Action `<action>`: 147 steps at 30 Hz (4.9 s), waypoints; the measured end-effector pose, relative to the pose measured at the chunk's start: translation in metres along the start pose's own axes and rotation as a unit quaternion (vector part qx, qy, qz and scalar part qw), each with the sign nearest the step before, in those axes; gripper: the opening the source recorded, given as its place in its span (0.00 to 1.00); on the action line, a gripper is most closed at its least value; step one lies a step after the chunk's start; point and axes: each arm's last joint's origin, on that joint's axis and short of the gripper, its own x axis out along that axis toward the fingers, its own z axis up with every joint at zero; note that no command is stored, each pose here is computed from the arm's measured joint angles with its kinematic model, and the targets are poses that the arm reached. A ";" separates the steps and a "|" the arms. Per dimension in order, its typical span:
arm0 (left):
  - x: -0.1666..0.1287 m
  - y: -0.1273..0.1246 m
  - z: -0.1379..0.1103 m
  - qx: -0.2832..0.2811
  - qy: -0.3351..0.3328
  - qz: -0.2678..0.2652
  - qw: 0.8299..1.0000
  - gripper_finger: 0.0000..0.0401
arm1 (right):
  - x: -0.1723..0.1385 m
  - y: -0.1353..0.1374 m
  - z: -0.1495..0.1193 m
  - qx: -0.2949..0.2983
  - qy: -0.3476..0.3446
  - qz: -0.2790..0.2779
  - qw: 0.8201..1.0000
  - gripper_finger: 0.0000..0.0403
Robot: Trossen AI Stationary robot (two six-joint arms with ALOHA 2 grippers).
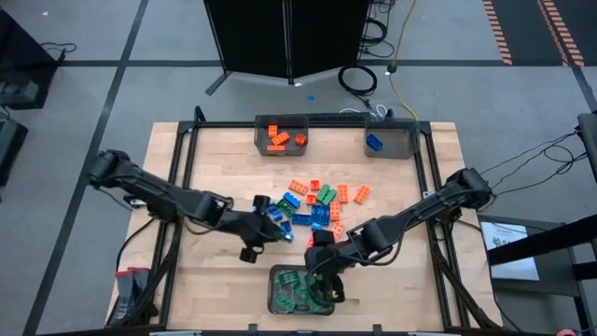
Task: Sort blocks
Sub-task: Put the green game piece into the bottom black bin, then put the blue game piece into the top right black bin
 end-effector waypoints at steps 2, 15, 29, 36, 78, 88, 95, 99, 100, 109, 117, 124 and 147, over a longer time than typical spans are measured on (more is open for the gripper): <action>-0.012 -0.005 0.009 -0.011 -0.040 0.009 0.999 0.31 | -0.006 0.001 0.005 -0.015 -0.012 -0.028 0.999 0.69; -0.057 -0.016 0.041 -0.068 -0.229 0.063 0.969 0.31 | -0.056 -0.011 0.068 -0.112 -0.154 -0.163 0.968 0.69; -0.060 -0.017 0.038 -0.073 -0.221 0.108 0.967 0.31 | -0.072 -0.030 0.078 -0.114 -0.137 -0.206 0.962 0.69; -0.063 -0.016 0.043 -0.085 -0.247 0.118 0.958 0.31 | -0.099 -0.030 0.083 -0.120 -0.175 -0.236 0.948 0.69; -0.064 -0.008 0.047 -0.067 -0.259 0.150 0.952 0.31 | -0.089 -0.038 0.092 -0.131 -0.192 -0.196 0.953 0.59; -0.064 -0.008 0.046 -0.066 -0.257 0.151 0.952 0.31 | -0.088 -0.039 0.088 -0.134 -0.168 -0.198 0.956 0.42; -0.064 -0.008 0.046 -0.064 -0.257 0.151 0.952 0.31 | -0.088 -0.040 0.088 -0.142 -0.166 -0.199 0.955 0.30; -0.064 -0.008 0.046 -0.064 -0.257 0.149 0.953 0.31 | -0.088 -0.039 0.088 -0.142 -0.166 -0.199 0.955 0.30; -0.064 -0.008 0.046 -0.064 -0.257 0.148 0.953 0.31 | -0.088 -0.039 0.088 -0.141 -0.167 -0.199 0.955 0.30; -0.062 -0.009 0.043 -0.060 -0.238 0.147 0.958 0.74 | -0.088 -0.039 0.087 -0.141 -0.167 -0.206 0.954 0.31; -0.052 -0.009 0.016 -0.070 -0.111 0.157 0.979 0.83 | -0.090 -0.021 0.076 -0.110 -0.145 -0.161 0.970 0.31; -0.049 -0.010 0.000 -0.096 -0.037 0.127 0.987 0.83 | -0.058 0.013 0.049 -0.080 -0.041 -0.039 0.995 0.31; -0.031 -0.012 -0.037 -0.178 0.056 0.115 0.976 0.83 | 0.031 0.022 0.023 -0.076 0.082 0.034 0.993 0.58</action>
